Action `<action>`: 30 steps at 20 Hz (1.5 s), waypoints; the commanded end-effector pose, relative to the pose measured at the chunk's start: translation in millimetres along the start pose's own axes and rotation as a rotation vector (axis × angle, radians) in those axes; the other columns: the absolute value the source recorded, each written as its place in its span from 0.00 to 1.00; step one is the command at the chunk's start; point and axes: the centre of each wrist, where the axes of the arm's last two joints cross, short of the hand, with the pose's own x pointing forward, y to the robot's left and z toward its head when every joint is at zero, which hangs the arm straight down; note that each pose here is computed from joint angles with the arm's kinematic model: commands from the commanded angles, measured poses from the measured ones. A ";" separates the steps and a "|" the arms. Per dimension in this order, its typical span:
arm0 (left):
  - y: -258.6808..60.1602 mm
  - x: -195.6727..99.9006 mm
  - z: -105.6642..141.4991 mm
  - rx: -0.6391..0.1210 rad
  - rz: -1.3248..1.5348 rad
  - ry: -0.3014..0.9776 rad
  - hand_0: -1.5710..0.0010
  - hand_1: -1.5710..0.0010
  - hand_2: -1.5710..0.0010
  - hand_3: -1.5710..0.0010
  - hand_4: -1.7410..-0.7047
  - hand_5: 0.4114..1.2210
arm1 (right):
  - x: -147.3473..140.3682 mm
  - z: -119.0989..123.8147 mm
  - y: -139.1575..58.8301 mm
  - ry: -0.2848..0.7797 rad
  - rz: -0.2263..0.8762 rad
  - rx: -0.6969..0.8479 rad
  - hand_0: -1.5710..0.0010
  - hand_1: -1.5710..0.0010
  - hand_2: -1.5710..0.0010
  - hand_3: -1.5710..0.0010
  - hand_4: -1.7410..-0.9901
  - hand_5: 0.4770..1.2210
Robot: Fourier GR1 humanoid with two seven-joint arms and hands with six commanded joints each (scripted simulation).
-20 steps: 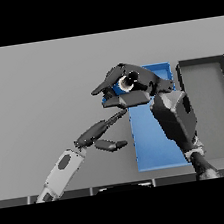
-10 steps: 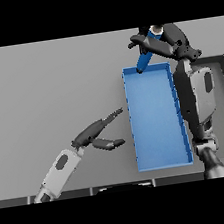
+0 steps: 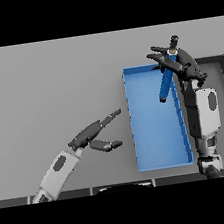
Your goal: Pick up the blue pipe and place it into the blue bin.
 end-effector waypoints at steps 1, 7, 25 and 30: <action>-1.9 -0.7 0.1 -0.001 0.000 0.005 1.00 1.00 1.00 1.00 0.88 0.07 | -10.8 1.2 -5.2 0.042 -0.008 -0.038 0.00 0.00 0.00 0.00 0.32 1.00; -10.4 2.6 -5.5 -0.002 0.003 0.005 1.00 1.00 1.00 1.00 0.88 0.08 | -67.2 12.3 -6.0 0.268 0.039 -0.096 0.00 0.00 0.00 0.46 0.15 1.00; -4.9 5.8 -3.2 0.015 0.001 0.022 1.00 1.00 1.00 1.00 0.88 0.07 | -88.6 16.6 19.1 0.576 0.261 -0.004 0.95 0.96 0.96 0.98 0.73 0.48; -4.5 5.4 0.3 0.013 -0.008 0.012 1.00 1.00 1.00 1.00 0.88 0.07 | -86.2 19.1 11.7 0.559 0.267 -0.023 0.98 0.99 0.99 0.99 0.75 0.41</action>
